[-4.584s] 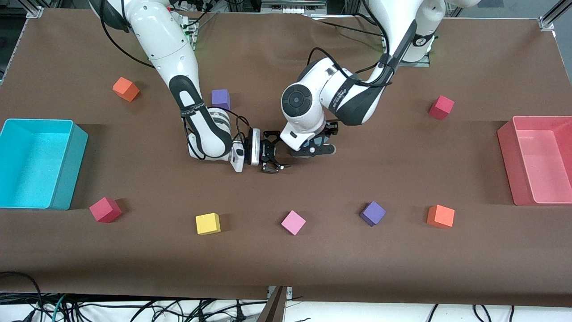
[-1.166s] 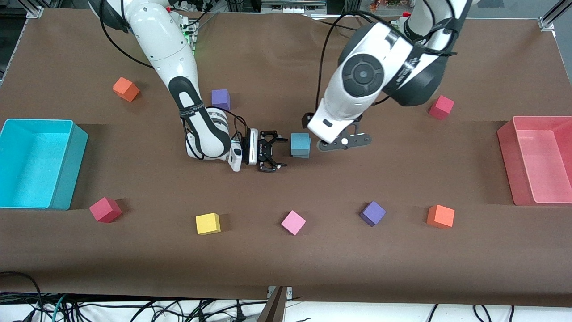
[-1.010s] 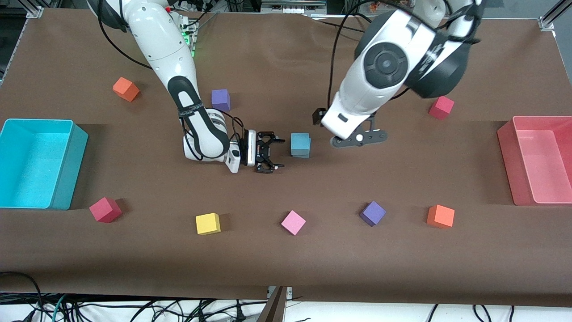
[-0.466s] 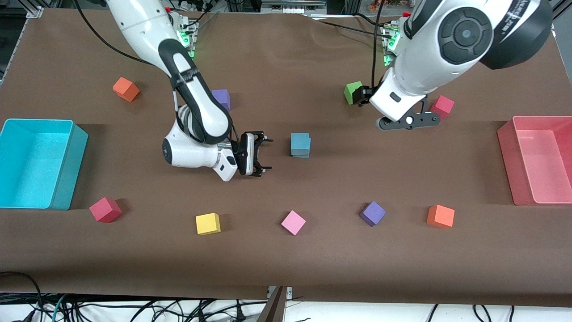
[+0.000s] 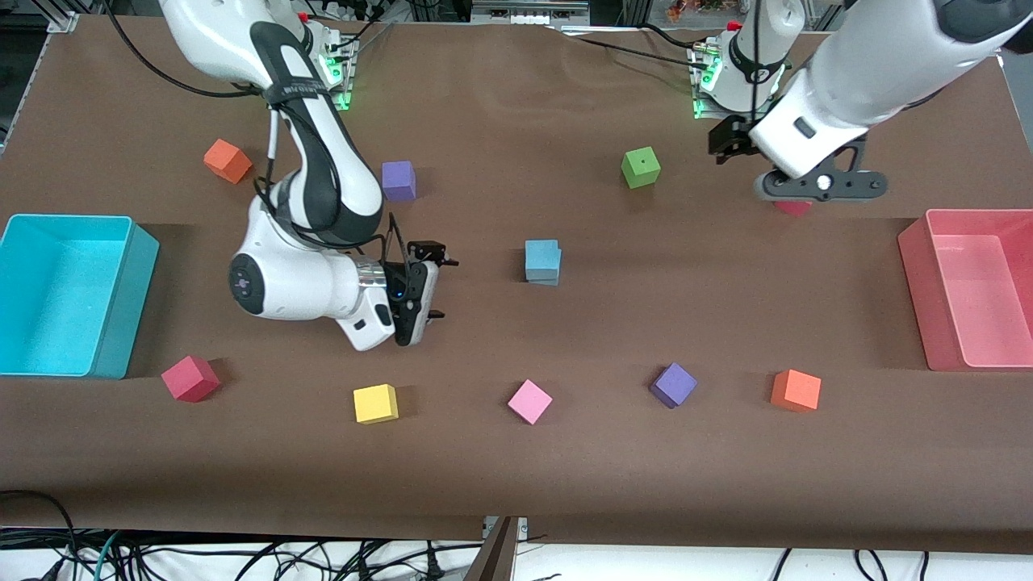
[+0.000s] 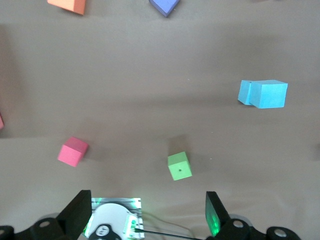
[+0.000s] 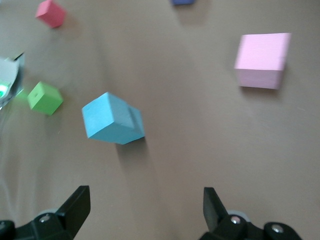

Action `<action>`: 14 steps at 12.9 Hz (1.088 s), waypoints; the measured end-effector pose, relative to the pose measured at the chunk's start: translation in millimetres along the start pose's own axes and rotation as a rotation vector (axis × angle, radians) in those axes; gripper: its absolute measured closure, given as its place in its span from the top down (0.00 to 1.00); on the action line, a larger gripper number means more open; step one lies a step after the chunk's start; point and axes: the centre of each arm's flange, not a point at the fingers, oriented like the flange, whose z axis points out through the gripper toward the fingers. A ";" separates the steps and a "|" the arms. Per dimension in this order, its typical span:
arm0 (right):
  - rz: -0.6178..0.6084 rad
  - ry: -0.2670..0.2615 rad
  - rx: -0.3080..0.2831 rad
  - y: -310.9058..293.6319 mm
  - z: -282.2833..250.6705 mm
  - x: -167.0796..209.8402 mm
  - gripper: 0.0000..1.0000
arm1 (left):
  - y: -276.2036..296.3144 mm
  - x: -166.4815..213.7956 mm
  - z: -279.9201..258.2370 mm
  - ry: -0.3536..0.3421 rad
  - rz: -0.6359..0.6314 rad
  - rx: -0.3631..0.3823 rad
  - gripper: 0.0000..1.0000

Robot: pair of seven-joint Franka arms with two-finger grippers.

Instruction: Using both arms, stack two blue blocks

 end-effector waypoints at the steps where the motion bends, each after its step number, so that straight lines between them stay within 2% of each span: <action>1: 0.081 -0.003 -0.032 -1.4 -11.8 6.6 1.00 | -19.7 0.9 -0.4 0.005 0.009 -0.006 1.00; 3: 0.232 -0.032 -0.131 -4.1 -33.1 17.4 1.00 | -68.6 6.3 5.5 0.040 -0.025 -0.034 1.00; 5: 0.299 -0.056 -0.251 -9.5 -55.7 29.3 1.00 | -103.4 7.5 21.5 0.068 -0.058 -0.053 1.00; 8: 0.299 -0.065 -0.391 -1.4 -77.9 30.8 1.00 | -95.6 -0.8 36.0 0.101 -0.040 0.031 1.00; 10: 0.298 -0.099 -0.479 26.3 -104.8 8.5 1.00 | -95.4 -7.7 31.2 0.121 -0.039 0.039 1.00; 12: 0.338 -0.127 -0.562 63.0 -152.8 -32.0 1.00 | -98.8 -10.2 28.8 0.126 -0.045 0.039 1.00; 14: 0.412 -0.115 -0.643 94.8 -224.9 -86.8 1.00 | -103.5 -9.3 29.2 0.125 -0.054 0.038 1.00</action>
